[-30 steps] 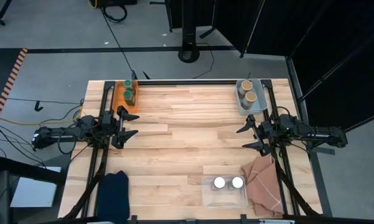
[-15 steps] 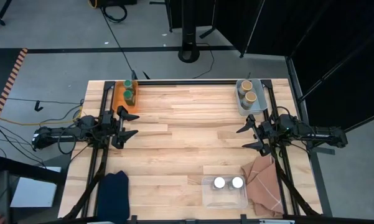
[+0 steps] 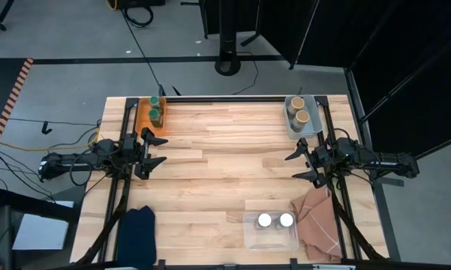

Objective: Sort spices by type
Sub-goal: Return to Home Position

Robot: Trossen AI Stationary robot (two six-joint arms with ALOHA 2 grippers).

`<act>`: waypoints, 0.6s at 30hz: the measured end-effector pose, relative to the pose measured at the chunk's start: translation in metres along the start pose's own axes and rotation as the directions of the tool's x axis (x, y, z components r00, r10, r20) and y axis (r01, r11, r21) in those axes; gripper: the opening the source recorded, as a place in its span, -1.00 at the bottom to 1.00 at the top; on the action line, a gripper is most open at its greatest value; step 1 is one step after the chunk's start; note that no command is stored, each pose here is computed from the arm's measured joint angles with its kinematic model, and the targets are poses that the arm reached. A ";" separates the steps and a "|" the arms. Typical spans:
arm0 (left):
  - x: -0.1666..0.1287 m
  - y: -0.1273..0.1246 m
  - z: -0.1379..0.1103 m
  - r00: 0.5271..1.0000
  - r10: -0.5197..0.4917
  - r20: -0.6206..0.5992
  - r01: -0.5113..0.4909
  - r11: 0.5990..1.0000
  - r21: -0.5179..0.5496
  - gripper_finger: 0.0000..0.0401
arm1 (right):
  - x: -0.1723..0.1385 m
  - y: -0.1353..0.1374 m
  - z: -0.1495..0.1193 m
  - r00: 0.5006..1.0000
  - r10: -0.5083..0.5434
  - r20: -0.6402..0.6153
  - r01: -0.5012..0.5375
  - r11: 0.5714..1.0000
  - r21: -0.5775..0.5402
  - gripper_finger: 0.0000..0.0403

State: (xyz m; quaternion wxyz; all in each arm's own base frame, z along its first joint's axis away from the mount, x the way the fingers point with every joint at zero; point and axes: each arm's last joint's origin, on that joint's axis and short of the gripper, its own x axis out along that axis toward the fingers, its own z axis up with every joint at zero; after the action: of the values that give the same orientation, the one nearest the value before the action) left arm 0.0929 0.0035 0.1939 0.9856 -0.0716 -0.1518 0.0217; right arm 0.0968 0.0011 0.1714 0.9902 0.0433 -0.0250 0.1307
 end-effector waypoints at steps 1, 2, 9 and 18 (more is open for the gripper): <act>0.000 0.000 0.000 1.000 0.000 0.000 0.000 1.000 0.000 0.66 | 0.000 0.000 0.000 1.000 0.001 0.000 -0.001 1.000 0.000 0.62; 0.000 0.000 0.000 1.000 0.000 0.000 0.000 1.000 0.000 0.66 | 0.000 0.000 0.000 1.000 0.001 0.000 -0.001 1.000 0.000 0.62; 0.000 0.000 0.000 1.000 0.000 0.000 0.000 1.000 0.000 0.66 | 0.000 0.000 0.000 1.000 0.001 0.000 -0.001 1.000 0.000 0.63; 0.000 0.000 0.000 1.000 0.000 -0.001 0.000 1.000 0.000 0.66 | 0.000 0.000 0.000 1.000 0.000 0.000 0.000 1.000 0.000 0.62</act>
State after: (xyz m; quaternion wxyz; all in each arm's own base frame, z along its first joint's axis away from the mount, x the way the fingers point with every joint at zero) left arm 0.0929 0.0035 0.1938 0.9856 -0.0716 -0.1515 0.0216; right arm 0.0968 0.0012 0.1714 0.9901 0.0432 -0.0251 0.1309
